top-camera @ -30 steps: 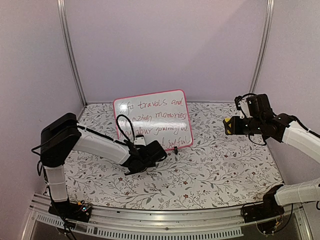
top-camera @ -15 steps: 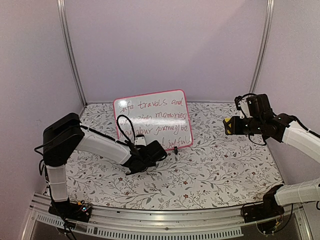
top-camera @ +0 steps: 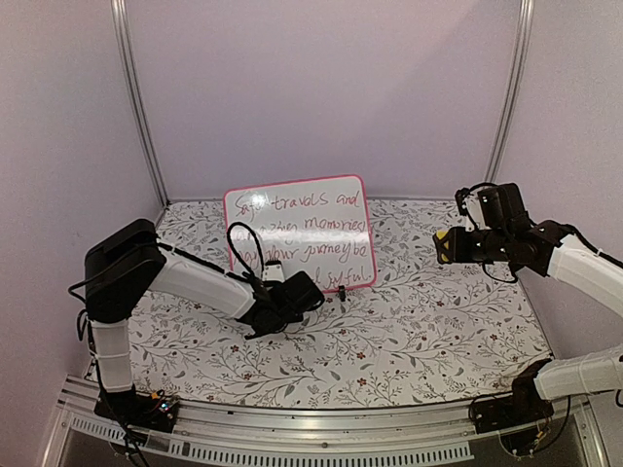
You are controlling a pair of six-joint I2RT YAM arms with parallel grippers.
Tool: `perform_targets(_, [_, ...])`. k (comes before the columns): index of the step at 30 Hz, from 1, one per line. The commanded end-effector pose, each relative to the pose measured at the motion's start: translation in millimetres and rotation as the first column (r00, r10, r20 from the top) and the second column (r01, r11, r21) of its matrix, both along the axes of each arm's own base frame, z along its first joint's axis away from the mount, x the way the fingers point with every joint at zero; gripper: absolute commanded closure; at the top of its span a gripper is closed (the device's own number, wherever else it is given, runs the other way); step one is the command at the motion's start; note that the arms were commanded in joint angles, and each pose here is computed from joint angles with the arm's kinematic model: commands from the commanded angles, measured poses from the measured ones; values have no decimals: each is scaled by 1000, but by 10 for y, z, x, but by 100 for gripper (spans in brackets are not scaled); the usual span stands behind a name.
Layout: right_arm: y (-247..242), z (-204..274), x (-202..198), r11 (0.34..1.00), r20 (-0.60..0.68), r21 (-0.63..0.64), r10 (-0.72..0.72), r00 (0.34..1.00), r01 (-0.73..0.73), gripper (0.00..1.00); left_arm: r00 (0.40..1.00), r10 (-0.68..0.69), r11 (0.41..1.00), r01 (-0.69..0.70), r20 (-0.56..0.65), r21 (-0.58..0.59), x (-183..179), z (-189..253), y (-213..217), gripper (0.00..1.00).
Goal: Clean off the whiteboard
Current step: Move the whiteboard to the center of the board.
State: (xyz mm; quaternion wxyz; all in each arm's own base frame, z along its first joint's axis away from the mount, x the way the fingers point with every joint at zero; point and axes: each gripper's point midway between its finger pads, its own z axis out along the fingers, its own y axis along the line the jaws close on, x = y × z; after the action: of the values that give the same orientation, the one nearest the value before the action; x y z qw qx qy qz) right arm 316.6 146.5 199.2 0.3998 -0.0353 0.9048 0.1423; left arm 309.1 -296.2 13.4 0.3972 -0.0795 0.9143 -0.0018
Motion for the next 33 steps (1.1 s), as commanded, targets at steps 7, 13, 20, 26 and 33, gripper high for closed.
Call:
perform_targets(7, [47,33,7,1000,0,15,9,1000,-9,77,1000,-1,1000,1,1,-28,12,-55,-25,100])
perform_targets(13, [61,37,24,1000,1,17,10,1000,-10,77,1000,-6,999,5,-17,-39,-72,-64,-69,100])
perform_targets(20, [84,87,68,1000,8,27,6,1000,-7,77,1000,-24,998,22,-21,-64,-224,51,-227,100])
perform_targets(26, [84,52,29,998,16,57,2,1000,-3,77,998,-11,997,5,-64,-83,-438,39,-294,100])
perform_targets(33, [51,41,-18,998,40,58,4,999,-6,77,997,23,997,-28,-68,-77,-654,58,-291,100])
